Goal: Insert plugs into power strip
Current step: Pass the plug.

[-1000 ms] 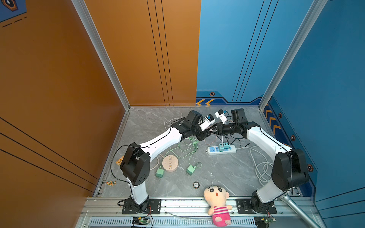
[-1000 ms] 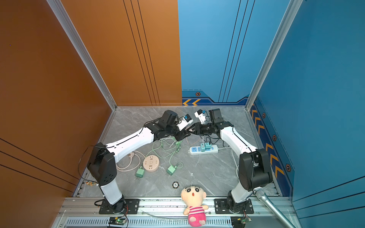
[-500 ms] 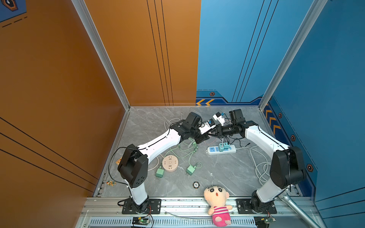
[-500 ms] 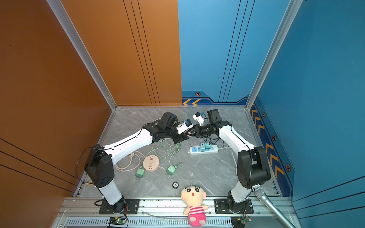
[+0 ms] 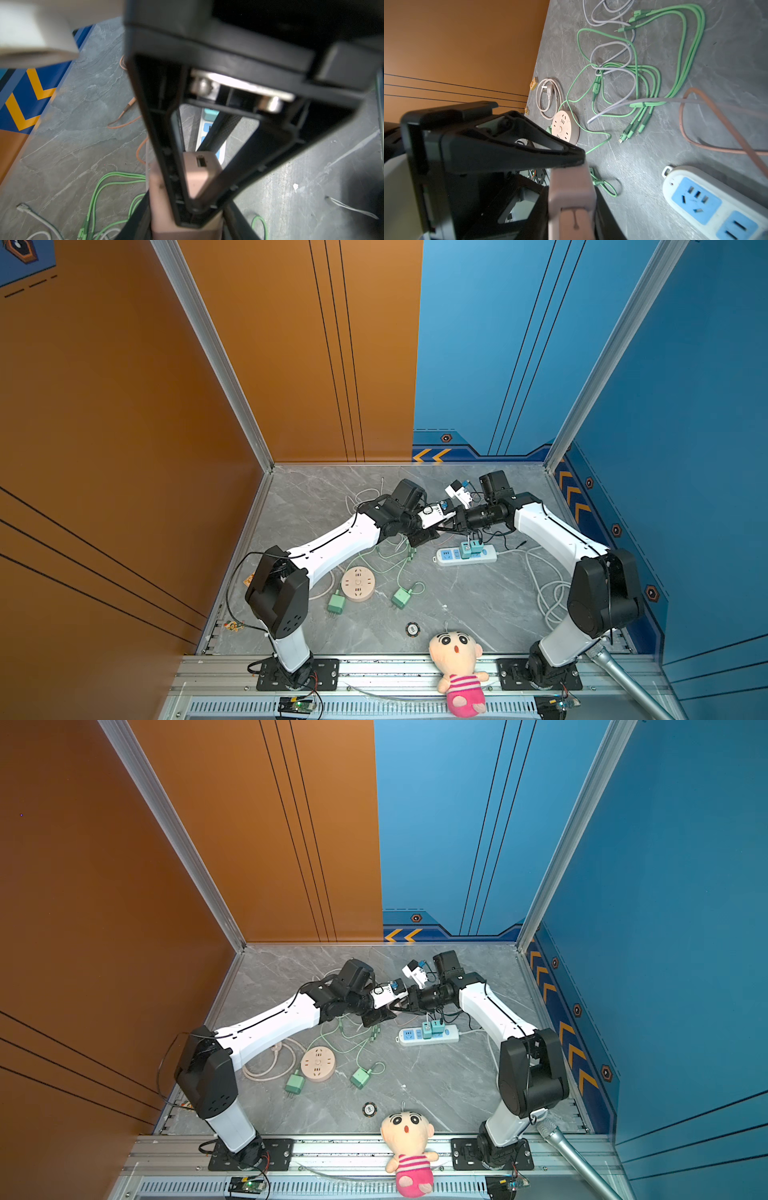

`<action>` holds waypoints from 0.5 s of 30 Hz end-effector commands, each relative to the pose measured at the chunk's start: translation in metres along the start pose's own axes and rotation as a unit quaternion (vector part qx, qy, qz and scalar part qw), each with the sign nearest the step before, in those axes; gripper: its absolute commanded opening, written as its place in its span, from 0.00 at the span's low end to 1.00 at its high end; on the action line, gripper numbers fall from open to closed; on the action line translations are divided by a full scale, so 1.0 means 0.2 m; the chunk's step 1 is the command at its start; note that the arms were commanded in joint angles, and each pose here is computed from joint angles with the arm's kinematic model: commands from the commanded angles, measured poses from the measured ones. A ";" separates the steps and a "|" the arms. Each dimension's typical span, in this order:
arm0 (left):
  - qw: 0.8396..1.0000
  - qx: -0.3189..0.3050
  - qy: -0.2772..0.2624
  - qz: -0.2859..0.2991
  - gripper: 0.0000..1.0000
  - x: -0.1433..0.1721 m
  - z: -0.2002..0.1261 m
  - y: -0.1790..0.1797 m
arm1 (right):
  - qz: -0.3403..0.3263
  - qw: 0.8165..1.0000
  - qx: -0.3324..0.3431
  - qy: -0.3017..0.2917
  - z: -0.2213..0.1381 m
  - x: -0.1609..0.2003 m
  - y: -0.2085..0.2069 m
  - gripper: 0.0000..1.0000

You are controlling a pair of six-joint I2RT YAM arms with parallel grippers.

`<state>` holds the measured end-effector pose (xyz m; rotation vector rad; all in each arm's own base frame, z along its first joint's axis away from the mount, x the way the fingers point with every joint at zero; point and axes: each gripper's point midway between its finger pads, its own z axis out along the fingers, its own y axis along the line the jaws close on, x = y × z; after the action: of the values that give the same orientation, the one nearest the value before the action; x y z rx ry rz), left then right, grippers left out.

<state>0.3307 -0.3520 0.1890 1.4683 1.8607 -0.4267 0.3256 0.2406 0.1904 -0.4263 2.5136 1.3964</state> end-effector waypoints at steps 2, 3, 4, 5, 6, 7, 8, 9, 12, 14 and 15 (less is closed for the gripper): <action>0.999 -0.005 -0.005 0.033 0.28 -0.02 -0.08 -0.01 | -0.034 0.999 -0.001 0.031 0.01 0.08 0.04 0.21; 0.999 -0.002 -0.007 0.036 0.28 -0.02 -0.08 -0.01 | -0.038 0.999 -0.003 0.034 0.01 0.09 0.05 0.18; 0.999 -0.002 -0.009 0.036 0.28 -0.03 -0.08 -0.02 | -0.038 0.999 -0.004 0.037 0.02 0.10 0.05 0.15; 0.999 -0.001 -0.008 0.037 0.29 -0.03 -0.08 -0.02 | -0.038 0.998 -0.005 0.039 0.03 0.10 0.06 0.12; 0.999 -0.001 -0.008 0.039 0.29 -0.04 -0.08 -0.02 | -0.038 0.998 -0.005 0.040 0.03 0.10 0.05 0.08; 0.999 -0.004 -0.007 0.039 0.31 -0.04 -0.07 -0.02 | -0.037 0.998 -0.005 0.041 0.03 0.10 0.05 0.05; 0.999 -0.007 -0.006 0.039 0.32 -0.04 -0.07 -0.01 | -0.038 0.998 -0.005 0.041 0.04 0.10 0.05 0.01; 0.999 -0.008 -0.006 0.037 0.33 -0.04 -0.07 -0.01 | -0.038 0.998 -0.004 0.042 0.04 0.09 0.05 0.00; 0.999 -0.022 -0.008 0.029 0.35 -0.06 -0.06 0.02 | -0.041 0.998 0.003 0.039 0.03 0.09 0.05 0.00; 0.999 -0.043 -0.010 0.023 0.41 -0.08 -0.06 0.07 | -0.045 0.998 0.006 0.036 0.03 0.08 0.05 0.00; 0.998 -0.050 -0.012 0.022 0.44 -0.08 -0.06 0.08 | -0.046 0.998 0.007 0.035 0.02 0.08 0.05 0.00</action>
<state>0.3259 -0.3503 0.1867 1.5058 1.8505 -0.3839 0.3184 0.2426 0.1891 -0.4713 2.5320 1.3806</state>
